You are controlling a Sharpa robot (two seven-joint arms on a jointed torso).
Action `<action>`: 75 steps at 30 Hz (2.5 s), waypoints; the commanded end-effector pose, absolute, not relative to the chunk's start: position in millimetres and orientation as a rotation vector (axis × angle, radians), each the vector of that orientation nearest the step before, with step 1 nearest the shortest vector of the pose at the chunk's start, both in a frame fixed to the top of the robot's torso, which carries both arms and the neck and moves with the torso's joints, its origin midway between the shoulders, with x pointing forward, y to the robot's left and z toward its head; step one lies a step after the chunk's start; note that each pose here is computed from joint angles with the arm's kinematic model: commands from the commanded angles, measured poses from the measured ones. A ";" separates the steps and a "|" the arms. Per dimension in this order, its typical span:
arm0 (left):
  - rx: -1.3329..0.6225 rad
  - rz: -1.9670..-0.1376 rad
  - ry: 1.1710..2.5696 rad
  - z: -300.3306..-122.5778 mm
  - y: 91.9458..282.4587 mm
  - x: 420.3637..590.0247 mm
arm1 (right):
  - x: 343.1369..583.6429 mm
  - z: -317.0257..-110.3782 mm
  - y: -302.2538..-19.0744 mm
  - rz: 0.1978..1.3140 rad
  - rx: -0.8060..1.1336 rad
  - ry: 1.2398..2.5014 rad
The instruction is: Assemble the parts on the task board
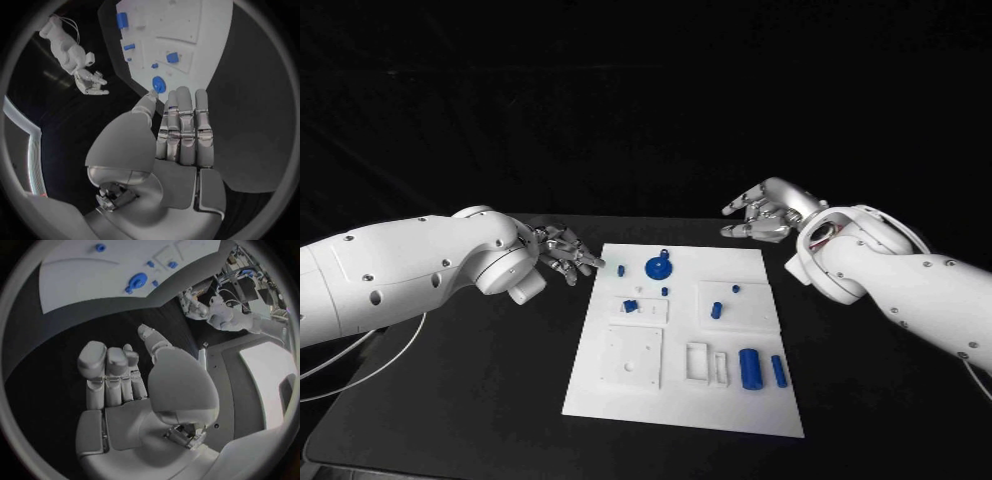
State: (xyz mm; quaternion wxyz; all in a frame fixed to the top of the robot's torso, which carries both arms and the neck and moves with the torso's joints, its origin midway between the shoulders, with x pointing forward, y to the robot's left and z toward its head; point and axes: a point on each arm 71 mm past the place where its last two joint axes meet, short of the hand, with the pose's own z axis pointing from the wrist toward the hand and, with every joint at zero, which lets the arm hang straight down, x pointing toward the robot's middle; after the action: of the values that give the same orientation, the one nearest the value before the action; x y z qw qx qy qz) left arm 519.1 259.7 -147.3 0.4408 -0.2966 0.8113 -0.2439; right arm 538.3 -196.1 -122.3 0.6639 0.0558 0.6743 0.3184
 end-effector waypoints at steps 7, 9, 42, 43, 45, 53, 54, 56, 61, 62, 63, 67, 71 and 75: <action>-0.934 -0.869 1.701 -130.8 262.6 525.2 | 524.8 -155.6 -115.9 0.717 -0.243 1.667; -0.949 -0.883 1.665 -129.4 262.7 525.7 | 524.3 -160.7 -105.8 0.711 -0.279 1.679; -0.984 -0.976 1.525 -122.1 243.6 523.7 | 518.2 -199.2 -48.6 0.658 -0.449 1.781; -0.983 -0.978 1.525 -122.0 243.1 523.6 | 518.3 -199.9 -48.3 0.655 -0.450 1.782; -0.983 -0.981 1.525 -121.9 242.4 523.5 | 518.7 -201.2 -48.0 0.650 -0.451 1.783; -0.983 -0.986 1.532 -121.9 241.0 523.6 | 519.5 -205.0 -47.9 0.629 -0.458 1.780; -0.984 -0.986 1.532 -122.0 240.8 523.7 | 519.5 -205.3 -47.9 0.628 -0.459 1.780; -0.984 -0.987 1.535 -122.1 240.6 523.8 | 519.4 -205.8 -47.8 0.625 -0.462 1.780; -0.986 -0.987 1.542 -122.5 240.2 524.0 | 518.9 -207.2 -47.5 0.622 -0.467 1.782; -0.987 -0.987 1.543 -122.6 240.2 524.0 | 518.7 -207.4 -47.5 0.623 -0.469 1.783; -0.987 -0.987 1.544 -122.7 240.3 524.0 | 518.3 -207.6 -47.4 0.624 -0.470 1.784; -0.990 -0.985 1.548 -123.0 240.5 524.0 | 517.2 -208.2 -47.0 0.627 -0.476 1.785; -0.991 -0.984 1.551 -123.2 240.5 524.0 | 516.6 -208.9 -46.6 0.629 -0.478 1.787; -0.992 -0.984 1.555 -123.4 240.3 524.0 | 516.2 -210.2 -46.4 0.627 -0.481 1.791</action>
State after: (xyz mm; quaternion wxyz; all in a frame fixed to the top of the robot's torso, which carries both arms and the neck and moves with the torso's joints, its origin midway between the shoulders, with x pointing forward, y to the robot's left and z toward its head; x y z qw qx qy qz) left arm 523.7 242.3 -125.3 0.5051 -0.4117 0.6431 -0.4022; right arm 517.3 -47.3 -208.7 0.5616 -0.1948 0.7574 0.2702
